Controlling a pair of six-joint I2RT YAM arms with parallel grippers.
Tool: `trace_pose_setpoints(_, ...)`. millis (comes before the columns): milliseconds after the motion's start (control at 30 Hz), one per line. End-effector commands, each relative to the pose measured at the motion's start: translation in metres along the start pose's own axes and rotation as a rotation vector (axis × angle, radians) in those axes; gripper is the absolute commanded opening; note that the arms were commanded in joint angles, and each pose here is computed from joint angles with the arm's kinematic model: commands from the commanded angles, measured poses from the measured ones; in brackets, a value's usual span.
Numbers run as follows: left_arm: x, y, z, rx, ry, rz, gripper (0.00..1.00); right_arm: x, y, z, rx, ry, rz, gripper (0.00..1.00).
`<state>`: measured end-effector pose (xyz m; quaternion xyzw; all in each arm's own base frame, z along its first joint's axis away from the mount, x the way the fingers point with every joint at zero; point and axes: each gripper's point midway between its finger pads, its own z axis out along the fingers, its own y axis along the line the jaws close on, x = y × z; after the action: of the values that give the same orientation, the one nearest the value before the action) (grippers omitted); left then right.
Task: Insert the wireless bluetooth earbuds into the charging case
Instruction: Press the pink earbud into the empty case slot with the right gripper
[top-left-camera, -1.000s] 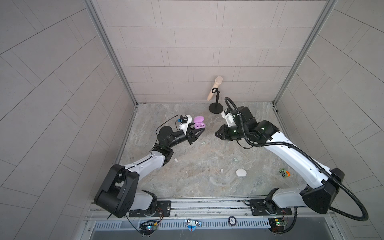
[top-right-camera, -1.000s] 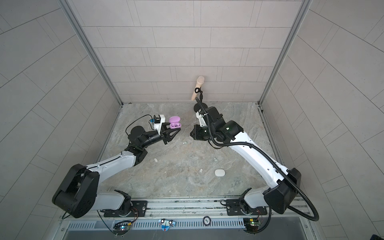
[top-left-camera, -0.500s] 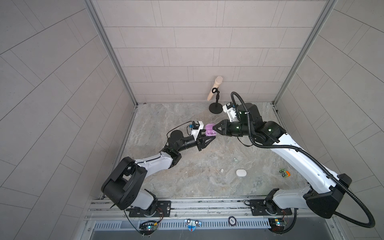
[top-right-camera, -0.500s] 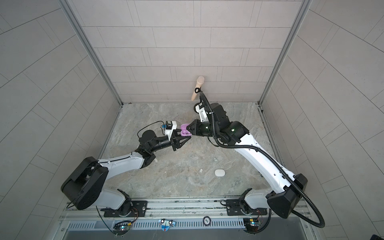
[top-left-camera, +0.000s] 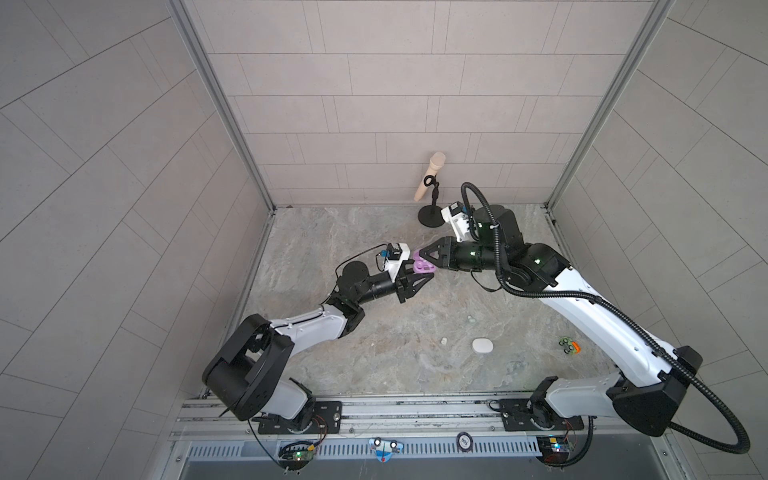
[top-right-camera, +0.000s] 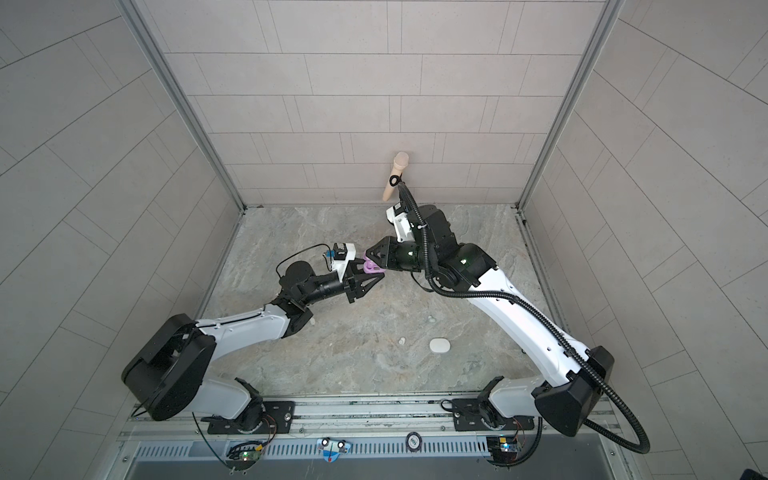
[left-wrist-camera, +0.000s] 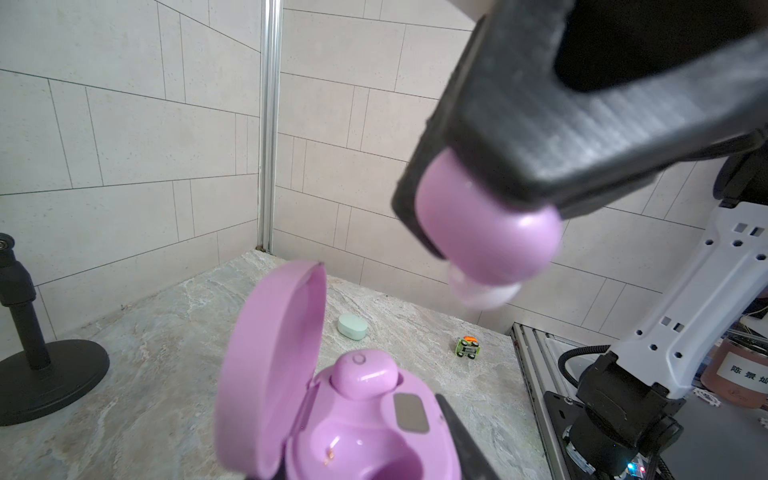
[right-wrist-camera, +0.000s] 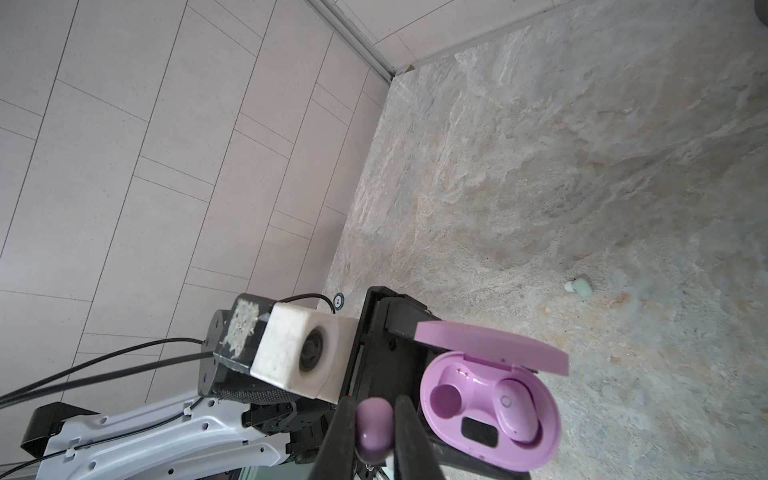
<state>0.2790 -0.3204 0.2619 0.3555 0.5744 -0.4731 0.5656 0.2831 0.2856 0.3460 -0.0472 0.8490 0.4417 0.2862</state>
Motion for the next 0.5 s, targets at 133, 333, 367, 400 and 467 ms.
trace_pose_setpoints(133, -0.038, -0.013, 0.002, 0.031, -0.076, 0.081, 0.22, 0.005, -0.004, 0.011, -0.004, 0.007, 0.025, 0.14)
trace_pose_setpoints(333, -0.041, -0.016, 0.001, 0.037, -0.078, 0.087, 0.22, 0.006, -0.009, 0.017, 0.004, 0.015, 0.032, 0.14)
trace_pose_setpoints(367, -0.041, -0.017, 0.001, 0.038, -0.078, 0.089, 0.22, 0.007, -0.009, 0.018, 0.002, 0.016, 0.033, 0.14)
trace_pose_setpoints(400, -0.042, -0.017, 0.001, 0.037, -0.078, 0.091, 0.22, 0.006, -0.008, 0.018, 0.000, 0.015, 0.033, 0.14)
trace_pose_setpoints(467, -0.042, -0.018, 0.001, 0.038, -0.077, 0.093, 0.22, 0.007, -0.008, 0.019, 0.000, 0.017, 0.035, 0.14)
